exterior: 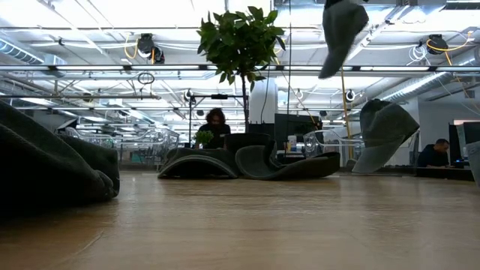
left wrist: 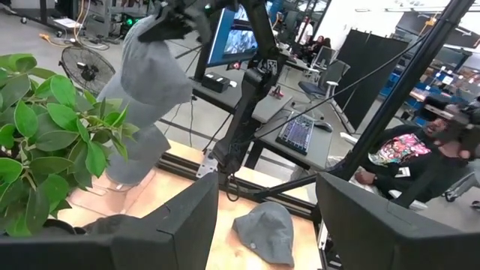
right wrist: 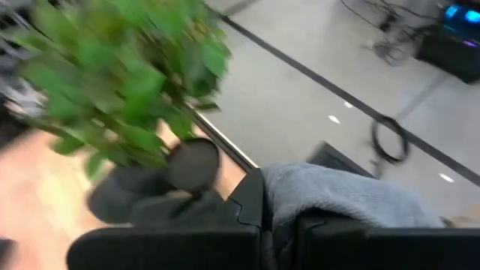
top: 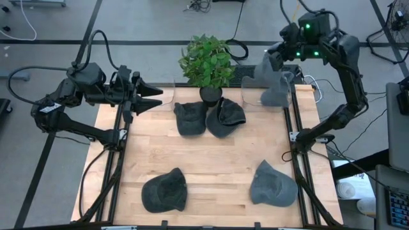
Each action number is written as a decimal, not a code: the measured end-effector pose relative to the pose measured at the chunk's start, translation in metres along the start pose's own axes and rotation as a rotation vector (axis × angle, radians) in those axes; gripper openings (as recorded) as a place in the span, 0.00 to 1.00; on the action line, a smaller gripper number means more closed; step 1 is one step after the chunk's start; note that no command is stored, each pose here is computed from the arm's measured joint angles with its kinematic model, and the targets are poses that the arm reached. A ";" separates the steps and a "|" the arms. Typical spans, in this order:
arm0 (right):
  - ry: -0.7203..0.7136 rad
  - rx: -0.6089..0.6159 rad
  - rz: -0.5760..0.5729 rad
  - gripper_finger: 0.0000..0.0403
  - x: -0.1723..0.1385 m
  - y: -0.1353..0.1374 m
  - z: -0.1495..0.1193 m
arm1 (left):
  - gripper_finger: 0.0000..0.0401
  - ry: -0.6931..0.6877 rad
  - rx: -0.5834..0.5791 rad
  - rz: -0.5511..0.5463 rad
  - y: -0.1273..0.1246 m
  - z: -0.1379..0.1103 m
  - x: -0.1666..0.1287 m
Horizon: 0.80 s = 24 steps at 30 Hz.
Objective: Pick & Place hat
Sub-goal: Put the top gray cap into the right transparent bin
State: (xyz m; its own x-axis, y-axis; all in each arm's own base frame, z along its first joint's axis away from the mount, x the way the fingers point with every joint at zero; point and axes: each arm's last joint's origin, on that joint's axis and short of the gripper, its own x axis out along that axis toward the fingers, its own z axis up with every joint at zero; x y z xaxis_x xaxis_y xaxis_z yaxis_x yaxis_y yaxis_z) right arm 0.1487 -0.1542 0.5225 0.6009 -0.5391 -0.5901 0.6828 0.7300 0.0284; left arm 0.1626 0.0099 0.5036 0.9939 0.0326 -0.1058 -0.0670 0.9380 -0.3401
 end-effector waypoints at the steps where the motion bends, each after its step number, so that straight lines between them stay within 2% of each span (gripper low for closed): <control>1: 0.024 -0.012 -0.025 0.01 0.003 -0.001 -0.001 | 0.58 0.000 0.000 0.000 0.000 0.000 0.000; 7: 0.138 -0.080 -0.160 0.01 0.024 -0.008 -0.003 | 0.59 -0.003 0.002 0.008 0.000 0.000 0.000; 12: 0.190 -0.102 -0.197 0.01 0.038 -0.010 -0.005 | 0.58 -0.005 0.002 0.008 0.000 0.000 0.000; 16: 0.277 -0.116 -0.282 0.01 0.057 -0.014 -0.014 | 0.58 -0.011 0.002 0.006 0.000 0.001 0.000; 24: 0.405 -0.084 -0.301 0.01 0.093 -0.024 -0.035 | 0.58 -0.014 0.007 0.006 0.000 0.001 0.000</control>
State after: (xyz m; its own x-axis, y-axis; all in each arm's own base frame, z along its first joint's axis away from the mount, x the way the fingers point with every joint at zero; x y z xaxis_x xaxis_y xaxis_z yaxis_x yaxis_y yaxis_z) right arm 0.1732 -0.2072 0.4391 0.1620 -0.5372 -0.8278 0.7551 0.6076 -0.2465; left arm 0.1628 0.0102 0.5047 0.9946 0.0428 -0.0944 -0.0721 0.9401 -0.3333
